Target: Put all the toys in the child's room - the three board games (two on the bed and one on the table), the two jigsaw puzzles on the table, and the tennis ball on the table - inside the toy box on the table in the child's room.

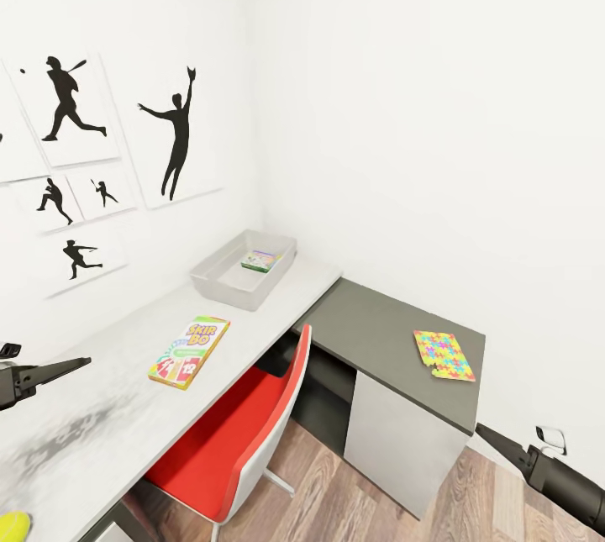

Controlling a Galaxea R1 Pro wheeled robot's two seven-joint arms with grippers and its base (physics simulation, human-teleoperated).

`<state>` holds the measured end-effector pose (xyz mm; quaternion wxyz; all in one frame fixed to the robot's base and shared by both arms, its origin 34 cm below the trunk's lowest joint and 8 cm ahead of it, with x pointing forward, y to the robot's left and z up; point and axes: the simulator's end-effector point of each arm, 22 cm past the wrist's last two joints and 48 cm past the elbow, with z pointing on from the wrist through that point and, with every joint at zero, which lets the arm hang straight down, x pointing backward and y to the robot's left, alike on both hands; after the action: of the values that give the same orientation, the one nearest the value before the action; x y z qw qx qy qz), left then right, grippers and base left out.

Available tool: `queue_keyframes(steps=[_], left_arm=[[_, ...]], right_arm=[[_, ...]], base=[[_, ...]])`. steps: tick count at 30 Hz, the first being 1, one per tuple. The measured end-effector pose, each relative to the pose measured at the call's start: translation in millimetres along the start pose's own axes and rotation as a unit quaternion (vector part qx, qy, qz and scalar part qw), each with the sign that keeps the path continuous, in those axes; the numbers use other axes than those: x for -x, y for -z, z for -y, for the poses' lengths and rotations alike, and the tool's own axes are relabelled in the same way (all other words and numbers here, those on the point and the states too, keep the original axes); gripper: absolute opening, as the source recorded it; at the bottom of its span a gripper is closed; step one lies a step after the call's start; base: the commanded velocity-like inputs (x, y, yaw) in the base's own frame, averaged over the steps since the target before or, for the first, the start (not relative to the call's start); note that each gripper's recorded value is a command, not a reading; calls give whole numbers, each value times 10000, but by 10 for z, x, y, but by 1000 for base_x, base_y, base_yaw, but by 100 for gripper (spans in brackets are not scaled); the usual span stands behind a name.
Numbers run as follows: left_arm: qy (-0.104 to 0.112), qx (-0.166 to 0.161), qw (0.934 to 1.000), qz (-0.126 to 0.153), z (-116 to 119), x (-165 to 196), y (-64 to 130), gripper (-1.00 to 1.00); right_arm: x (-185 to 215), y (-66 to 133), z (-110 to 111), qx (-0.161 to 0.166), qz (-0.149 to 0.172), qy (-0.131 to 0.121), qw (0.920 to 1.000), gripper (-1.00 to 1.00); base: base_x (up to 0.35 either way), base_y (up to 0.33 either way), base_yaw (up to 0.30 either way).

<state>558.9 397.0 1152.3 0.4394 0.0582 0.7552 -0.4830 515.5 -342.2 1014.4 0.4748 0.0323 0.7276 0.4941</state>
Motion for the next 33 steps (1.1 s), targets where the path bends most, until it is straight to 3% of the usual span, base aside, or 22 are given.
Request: queue_keyframes(steps=[10, 33], left_arm=[[-12, -6, 10000, 8, 12, 7, 3, 100], [-105, -46, 9999, 91, 115, 75, 55, 100]], right_arm=[[5, 2, -7, 8, 14, -3, 10000, 100], [66, 20, -78, 70, 92, 53, 9999, 100]], base=[[-29, 0, -73], [-13, 0, -197]])
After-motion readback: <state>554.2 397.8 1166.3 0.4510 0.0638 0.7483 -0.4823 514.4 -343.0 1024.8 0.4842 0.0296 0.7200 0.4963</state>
